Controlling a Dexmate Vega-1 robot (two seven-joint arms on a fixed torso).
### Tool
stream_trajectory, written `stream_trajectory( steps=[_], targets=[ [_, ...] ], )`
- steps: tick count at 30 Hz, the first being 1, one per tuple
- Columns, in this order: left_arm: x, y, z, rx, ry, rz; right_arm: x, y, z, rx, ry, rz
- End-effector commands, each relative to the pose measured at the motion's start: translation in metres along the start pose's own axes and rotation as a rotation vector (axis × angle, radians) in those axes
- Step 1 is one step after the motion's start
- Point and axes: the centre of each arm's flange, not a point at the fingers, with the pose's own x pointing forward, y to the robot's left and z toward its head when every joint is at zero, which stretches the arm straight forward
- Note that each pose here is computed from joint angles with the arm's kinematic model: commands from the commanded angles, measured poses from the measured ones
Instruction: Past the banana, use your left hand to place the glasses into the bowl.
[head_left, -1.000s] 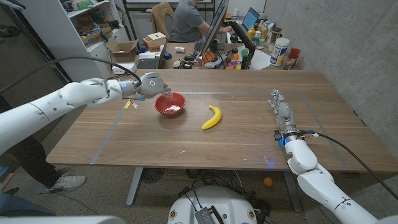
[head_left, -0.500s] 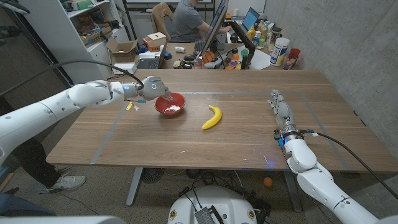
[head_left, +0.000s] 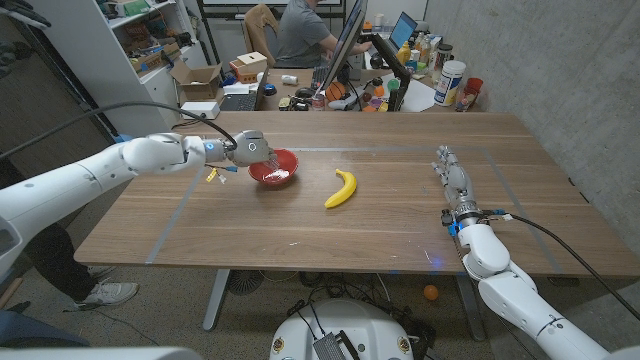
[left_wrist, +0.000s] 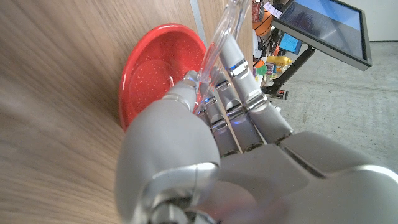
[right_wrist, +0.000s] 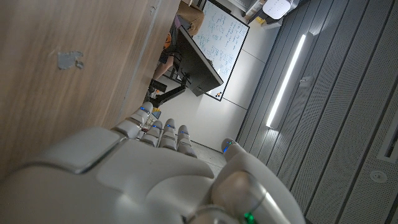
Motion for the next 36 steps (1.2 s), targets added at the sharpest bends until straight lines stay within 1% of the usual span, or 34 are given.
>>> stream_trajectory(
  steps=[1,8,17,22,27,36],
  targets=[
    [0.004,-0.006,0.01,0.044,-0.042,-0.017,-0.002,-0.003,-0.003,0.005,0.004,-0.012],
    [0.007,-0.012,0.014,0.058,-0.044,-0.029,-0.002,-0.002,-0.004,0.005,0.008,-0.013],
    [0.013,-0.017,0.018,0.095,-0.04,-0.055,-0.007,-0.004,-0.002,0.001,0.008,-0.024],
    [0.017,-0.017,0.018,0.104,-0.022,-0.071,-0.007,-0.004,0.0,-0.003,0.006,-0.024],
    [0.018,-0.015,0.017,0.124,0.014,-0.071,-0.007,-0.004,0.0,-0.002,0.005,-0.025],
    [0.019,-0.01,0.017,0.09,0.053,-0.074,-0.006,-0.002,-0.001,0.0,0.005,-0.021]
  ],
)
